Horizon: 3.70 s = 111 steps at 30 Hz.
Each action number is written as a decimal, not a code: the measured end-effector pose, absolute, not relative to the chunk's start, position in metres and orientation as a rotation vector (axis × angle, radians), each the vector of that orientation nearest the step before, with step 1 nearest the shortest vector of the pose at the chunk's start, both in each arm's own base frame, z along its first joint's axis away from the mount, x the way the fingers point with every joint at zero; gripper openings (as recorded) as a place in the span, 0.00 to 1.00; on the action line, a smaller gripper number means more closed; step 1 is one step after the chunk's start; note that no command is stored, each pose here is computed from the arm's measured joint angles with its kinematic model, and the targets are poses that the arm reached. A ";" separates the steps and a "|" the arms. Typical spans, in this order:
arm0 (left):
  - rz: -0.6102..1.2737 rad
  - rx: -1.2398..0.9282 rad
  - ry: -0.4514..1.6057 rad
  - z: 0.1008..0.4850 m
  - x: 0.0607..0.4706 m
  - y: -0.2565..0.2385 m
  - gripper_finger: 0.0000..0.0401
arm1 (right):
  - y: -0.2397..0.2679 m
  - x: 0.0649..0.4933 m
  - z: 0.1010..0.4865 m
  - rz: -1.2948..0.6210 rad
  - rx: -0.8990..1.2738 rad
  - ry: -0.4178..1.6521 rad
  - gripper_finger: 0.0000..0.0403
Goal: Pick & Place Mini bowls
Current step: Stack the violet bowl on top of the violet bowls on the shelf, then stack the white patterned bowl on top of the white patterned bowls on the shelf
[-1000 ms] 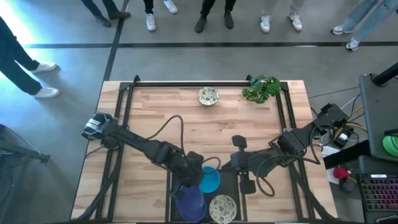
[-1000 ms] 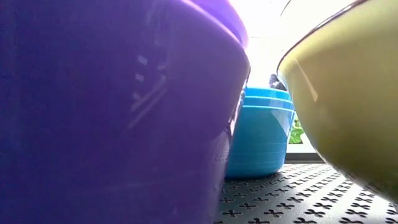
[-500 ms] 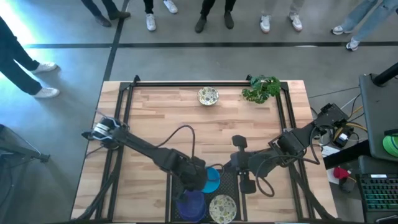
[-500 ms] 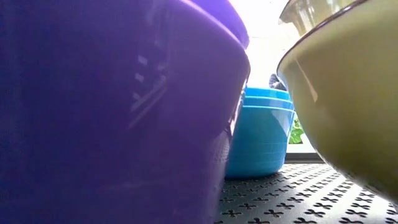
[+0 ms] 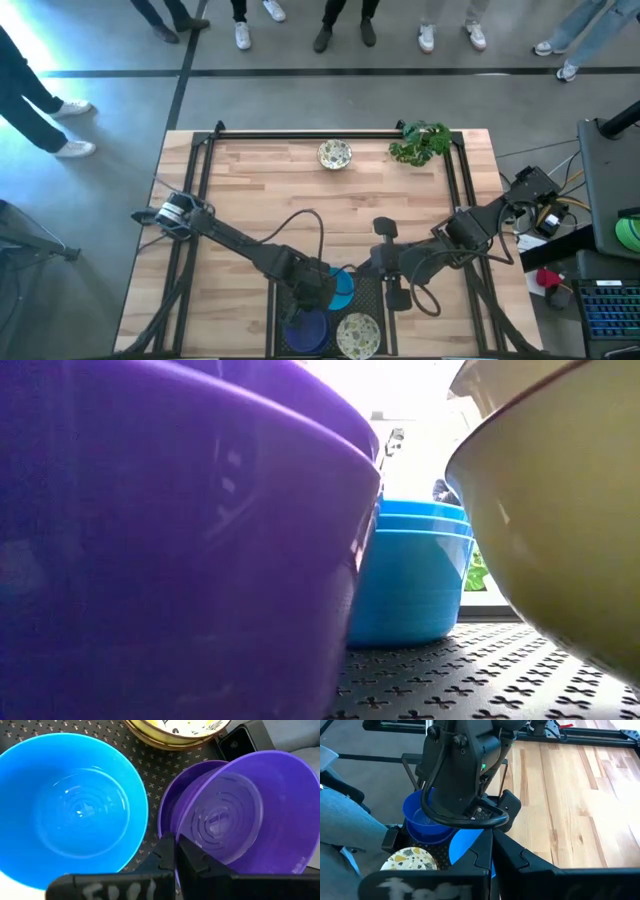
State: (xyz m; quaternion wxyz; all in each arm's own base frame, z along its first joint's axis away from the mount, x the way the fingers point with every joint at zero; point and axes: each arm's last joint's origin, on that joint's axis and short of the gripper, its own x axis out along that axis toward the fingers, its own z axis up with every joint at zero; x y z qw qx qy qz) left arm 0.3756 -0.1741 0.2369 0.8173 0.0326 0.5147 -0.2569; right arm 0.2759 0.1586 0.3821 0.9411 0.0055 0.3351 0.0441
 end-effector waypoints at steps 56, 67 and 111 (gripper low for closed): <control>-0.680 0.307 0.918 0.264 0.377 -0.190 0.01 | 0.159 0.276 0.382 0.090 0.013 0.681 0.02; -0.676 0.304 0.929 0.246 0.376 -0.189 0.00 | 0.159 0.276 0.383 0.090 0.013 0.680 0.02; -0.306 0.420 0.681 0.347 0.329 -0.152 0.00 | 0.146 0.280 0.384 0.023 0.016 0.670 0.02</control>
